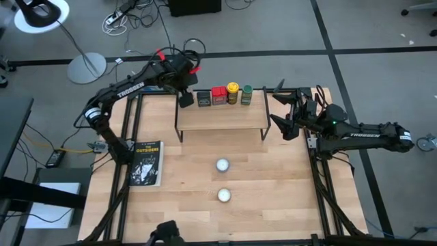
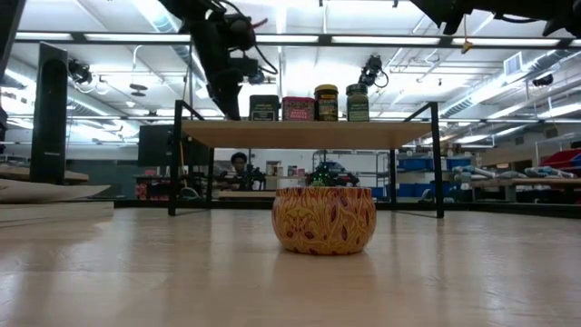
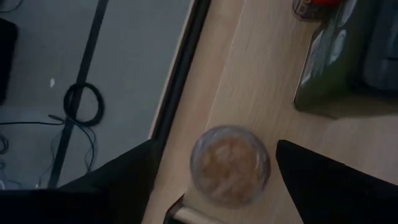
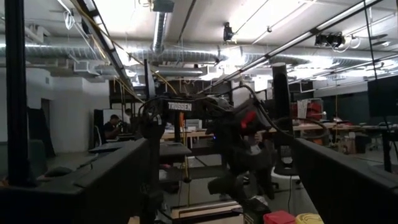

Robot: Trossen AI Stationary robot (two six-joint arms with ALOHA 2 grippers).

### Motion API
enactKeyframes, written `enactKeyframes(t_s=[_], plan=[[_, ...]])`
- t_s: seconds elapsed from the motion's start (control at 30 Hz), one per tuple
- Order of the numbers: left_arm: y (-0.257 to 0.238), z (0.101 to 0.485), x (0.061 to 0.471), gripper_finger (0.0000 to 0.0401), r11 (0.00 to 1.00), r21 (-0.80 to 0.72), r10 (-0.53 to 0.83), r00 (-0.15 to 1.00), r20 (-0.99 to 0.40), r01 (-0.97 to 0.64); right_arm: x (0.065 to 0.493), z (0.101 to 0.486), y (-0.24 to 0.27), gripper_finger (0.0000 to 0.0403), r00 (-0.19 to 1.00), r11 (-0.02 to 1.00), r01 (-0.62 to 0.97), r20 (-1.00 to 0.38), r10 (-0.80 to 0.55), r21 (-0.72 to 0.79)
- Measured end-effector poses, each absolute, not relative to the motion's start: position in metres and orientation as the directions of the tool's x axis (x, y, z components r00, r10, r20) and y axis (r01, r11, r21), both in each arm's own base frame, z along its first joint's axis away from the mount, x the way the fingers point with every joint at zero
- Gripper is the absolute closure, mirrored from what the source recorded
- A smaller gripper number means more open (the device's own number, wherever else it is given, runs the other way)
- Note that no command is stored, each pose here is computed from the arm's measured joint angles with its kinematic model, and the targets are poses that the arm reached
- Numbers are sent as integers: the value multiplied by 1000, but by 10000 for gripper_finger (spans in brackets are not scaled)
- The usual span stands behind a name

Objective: Shelf spices
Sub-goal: Remove the brown seasoning bottle from the shelf

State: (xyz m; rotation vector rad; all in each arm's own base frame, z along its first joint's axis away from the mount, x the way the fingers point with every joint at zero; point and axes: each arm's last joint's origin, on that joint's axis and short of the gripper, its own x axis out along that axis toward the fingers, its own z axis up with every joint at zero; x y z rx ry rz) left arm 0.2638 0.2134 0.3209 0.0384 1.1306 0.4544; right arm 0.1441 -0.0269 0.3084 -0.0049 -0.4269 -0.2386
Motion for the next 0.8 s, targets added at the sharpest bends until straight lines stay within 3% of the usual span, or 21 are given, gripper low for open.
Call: enactKeyframes(t_s=[0.3,0.43,0.6,0.8], plan=[[219,298,273,86,936,160,262,319,-911,-313,144,308,-27,11,881,970,239,409,-237,47],[219,293,274,127,941,140,238,309,-921,-308,144,308,-28,11,881,968,249,405,-244,42],[218,295,274,216,945,122,222,323,-920,-304,146,306,-29,12,884,962,268,384,-266,47],[216,296,272,225,945,112,213,316,-925,-309,150,302,-30,12,890,958,282,360,-281,50]])
